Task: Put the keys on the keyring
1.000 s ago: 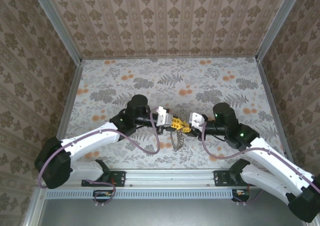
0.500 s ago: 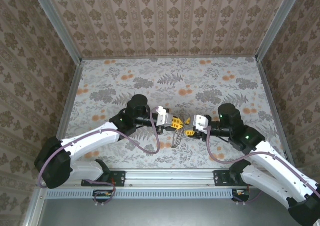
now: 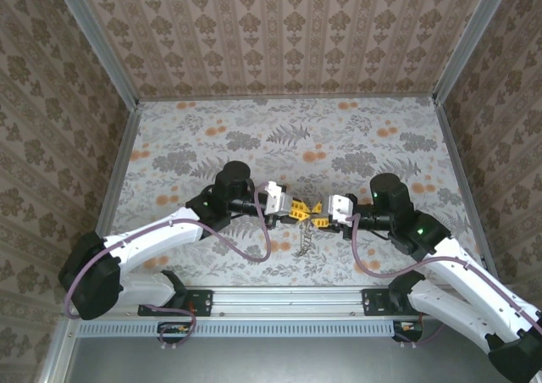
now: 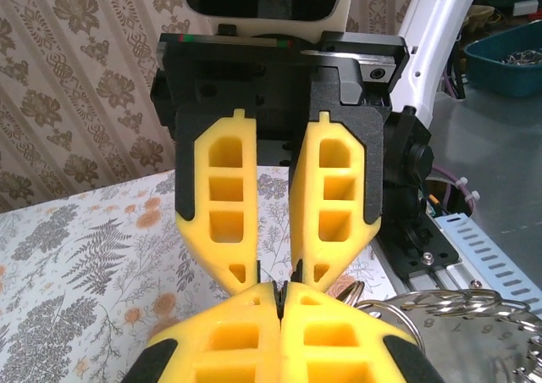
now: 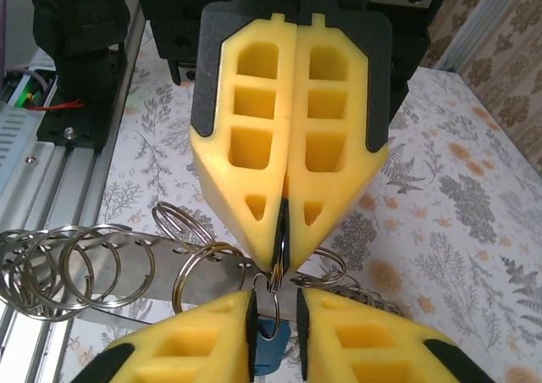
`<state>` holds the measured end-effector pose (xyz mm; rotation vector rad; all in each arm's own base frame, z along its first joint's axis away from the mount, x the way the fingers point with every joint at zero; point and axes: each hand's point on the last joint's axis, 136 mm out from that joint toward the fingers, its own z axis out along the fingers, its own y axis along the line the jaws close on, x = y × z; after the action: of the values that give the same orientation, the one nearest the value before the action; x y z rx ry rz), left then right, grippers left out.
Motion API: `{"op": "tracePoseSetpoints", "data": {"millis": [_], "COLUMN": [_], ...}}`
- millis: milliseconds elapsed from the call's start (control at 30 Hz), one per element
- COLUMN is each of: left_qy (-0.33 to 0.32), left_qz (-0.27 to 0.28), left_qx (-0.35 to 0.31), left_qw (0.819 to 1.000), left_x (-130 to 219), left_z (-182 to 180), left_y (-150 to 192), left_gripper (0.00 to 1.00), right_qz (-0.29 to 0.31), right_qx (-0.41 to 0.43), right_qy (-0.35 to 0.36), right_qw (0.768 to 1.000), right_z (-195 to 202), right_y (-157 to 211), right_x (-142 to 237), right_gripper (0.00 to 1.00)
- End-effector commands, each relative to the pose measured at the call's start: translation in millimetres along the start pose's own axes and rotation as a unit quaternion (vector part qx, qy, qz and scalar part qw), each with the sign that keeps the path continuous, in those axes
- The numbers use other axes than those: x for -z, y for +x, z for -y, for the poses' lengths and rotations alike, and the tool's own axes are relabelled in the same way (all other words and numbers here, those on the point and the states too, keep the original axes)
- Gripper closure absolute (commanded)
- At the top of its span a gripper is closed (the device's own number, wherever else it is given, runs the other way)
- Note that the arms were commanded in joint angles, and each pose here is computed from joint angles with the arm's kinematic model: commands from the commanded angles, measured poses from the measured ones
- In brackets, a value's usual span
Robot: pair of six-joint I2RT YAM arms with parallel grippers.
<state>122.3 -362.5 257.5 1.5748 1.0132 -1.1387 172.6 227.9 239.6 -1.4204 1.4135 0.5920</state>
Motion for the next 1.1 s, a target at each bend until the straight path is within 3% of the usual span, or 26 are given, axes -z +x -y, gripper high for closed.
{"op": "tracePoseSetpoints", "data": {"millis": [0,300,600,800,967,1033,1067], "left_qy": [0.014,0.013,0.004,0.0,-0.011,-0.018,-0.022], "left_qz": [0.018,0.021,0.025,0.025,0.007,-0.018,-0.035], "left_qx": [-0.011,-0.015,-0.02,-0.021,-0.007,0.002,0.007], "left_qw": [1.0,1.0,0.999,0.999,1.0,1.0,0.999], "left_x": [1,0,-1,-2,1,6,9], "left_z": [6,5,2,1,-2,-3,-4], "left_y": [-11,-14,-17,-16,-12,-6,-3], "left_gripper": [1.0,1.0,1.0,1.0,1.0,0.94,0.84], "right_qz": [0.016,0.046,0.038,0.044,0.035,0.012,-0.002], "right_qx": [0.005,-0.019,-0.05,-0.059,-0.051,-0.051,-0.051], "right_qy": [-0.014,-0.009,-0.009,0.005,0.013,0.016,0.016], "right_qw": [1.0,0.999,0.998,0.997,0.998,0.998,0.999], "right_z": [-2,4,7,13,14,15,14], "right_y": [-13,-19,-5,-6,-5,-1,2], "right_x": [4,-4,-16,-18,-14,-11,-10], "right_gripper": [0.81,0.79,0.79,1.0,1.0,1.0,1.0]}}
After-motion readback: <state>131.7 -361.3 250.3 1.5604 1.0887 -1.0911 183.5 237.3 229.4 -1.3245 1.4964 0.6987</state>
